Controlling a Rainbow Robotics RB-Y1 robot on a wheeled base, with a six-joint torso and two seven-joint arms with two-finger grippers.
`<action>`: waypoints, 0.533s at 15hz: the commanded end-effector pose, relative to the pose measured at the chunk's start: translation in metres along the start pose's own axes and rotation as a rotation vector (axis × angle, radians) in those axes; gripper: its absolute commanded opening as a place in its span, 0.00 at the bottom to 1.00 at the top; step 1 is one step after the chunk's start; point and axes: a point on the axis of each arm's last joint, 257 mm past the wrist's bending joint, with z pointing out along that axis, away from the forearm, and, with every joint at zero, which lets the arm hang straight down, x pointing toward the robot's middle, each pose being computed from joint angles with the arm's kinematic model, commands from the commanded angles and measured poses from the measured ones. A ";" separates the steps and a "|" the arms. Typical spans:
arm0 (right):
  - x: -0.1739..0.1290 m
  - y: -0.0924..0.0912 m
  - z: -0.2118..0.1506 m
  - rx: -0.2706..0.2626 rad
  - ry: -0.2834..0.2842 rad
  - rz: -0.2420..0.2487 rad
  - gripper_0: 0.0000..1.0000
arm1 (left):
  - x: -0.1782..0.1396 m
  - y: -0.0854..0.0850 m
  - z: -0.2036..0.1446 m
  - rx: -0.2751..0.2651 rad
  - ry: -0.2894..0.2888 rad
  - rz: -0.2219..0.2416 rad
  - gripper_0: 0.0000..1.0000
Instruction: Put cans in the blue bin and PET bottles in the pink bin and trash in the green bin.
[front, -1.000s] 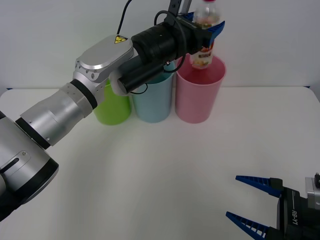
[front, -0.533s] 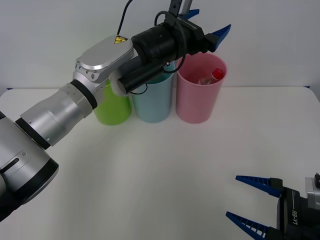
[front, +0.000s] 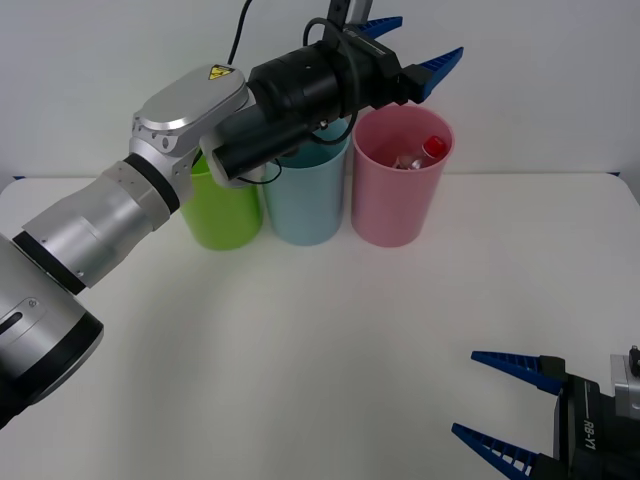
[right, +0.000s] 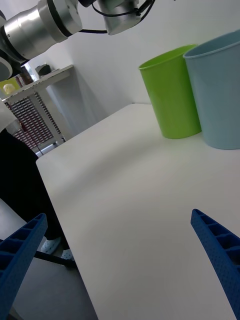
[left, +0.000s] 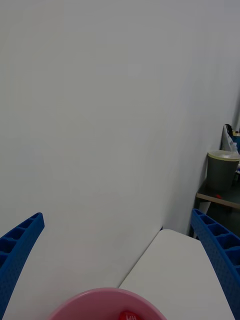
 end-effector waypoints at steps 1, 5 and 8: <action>0.000 0.000 0.000 0.000 0.000 0.000 1.00 | -0.010 0.004 -0.014 0.038 -0.024 0.016 1.00; 0.000 0.000 0.000 0.000 0.000 0.000 1.00 | -0.016 0.013 -0.049 0.076 -0.042 0.018 1.00; 0.000 0.000 0.000 0.000 0.000 0.000 1.00 | -0.024 0.013 -0.089 0.092 -0.053 0.020 1.00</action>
